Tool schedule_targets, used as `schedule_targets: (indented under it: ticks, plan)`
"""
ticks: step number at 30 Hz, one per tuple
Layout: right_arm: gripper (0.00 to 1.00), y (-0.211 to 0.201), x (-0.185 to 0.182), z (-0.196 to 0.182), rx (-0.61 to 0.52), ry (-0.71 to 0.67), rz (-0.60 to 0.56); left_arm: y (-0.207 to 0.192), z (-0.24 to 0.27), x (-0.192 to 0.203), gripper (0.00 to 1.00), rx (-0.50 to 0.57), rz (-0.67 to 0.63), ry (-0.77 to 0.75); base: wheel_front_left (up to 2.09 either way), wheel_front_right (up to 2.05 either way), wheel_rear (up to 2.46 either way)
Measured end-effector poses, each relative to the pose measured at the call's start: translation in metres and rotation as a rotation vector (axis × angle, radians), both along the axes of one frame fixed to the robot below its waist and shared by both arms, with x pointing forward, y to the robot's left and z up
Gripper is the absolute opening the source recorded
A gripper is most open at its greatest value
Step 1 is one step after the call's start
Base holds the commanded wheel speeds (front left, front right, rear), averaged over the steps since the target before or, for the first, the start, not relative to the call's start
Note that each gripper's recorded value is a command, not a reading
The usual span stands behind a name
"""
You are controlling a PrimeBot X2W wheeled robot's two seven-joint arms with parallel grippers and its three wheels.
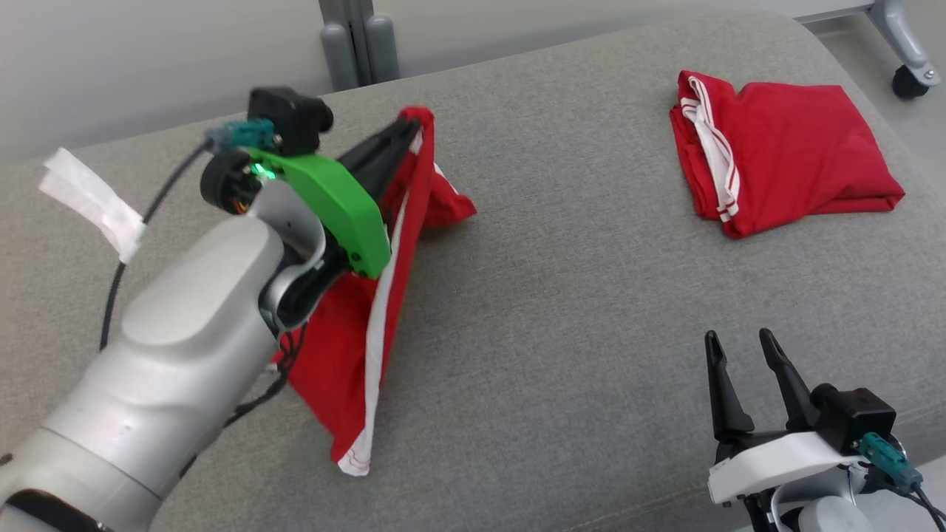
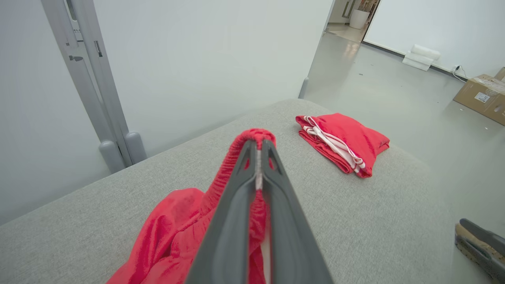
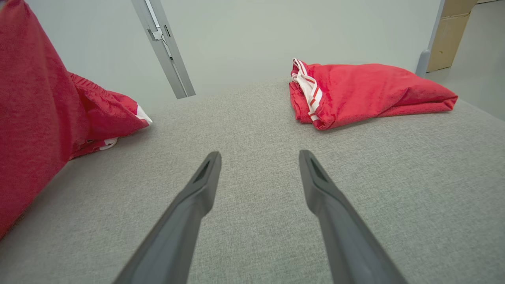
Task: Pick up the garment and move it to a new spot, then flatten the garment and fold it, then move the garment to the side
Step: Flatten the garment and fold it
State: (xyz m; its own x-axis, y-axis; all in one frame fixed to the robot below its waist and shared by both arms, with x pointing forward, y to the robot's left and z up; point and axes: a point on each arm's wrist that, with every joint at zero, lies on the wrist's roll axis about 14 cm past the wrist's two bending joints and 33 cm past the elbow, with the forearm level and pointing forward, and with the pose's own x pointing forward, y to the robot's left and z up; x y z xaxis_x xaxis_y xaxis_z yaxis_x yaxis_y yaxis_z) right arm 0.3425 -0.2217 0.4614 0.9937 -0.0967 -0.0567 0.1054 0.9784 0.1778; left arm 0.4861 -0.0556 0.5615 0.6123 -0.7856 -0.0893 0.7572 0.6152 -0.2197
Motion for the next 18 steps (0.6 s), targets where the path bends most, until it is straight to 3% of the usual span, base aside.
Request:
schedule_targets:
  ticks: [9, 15, 18]
  plan:
    - [1.0, -0.016, -0.001, 0.012, 0.034, -0.04, -0.059, -0.01, 0.105, 0.049, 0.0, -0.181, 0.066, -0.199, 0.0, 0.0, 0.0]
    - [1.0, -0.034, -0.014, 0.006, 0.037, -0.017, -0.124, -0.038, 0.122, 0.039, 0.0, -0.291, -0.004, -0.217, 0.0, 0.0, 0.0]
    - [1.0, -0.037, -0.016, 0.004, 0.037, -0.011, -0.135, -0.045, 0.106, 0.023, 0.0, -0.311, -0.048, -0.171, 0.0, 0.0, 0.0]
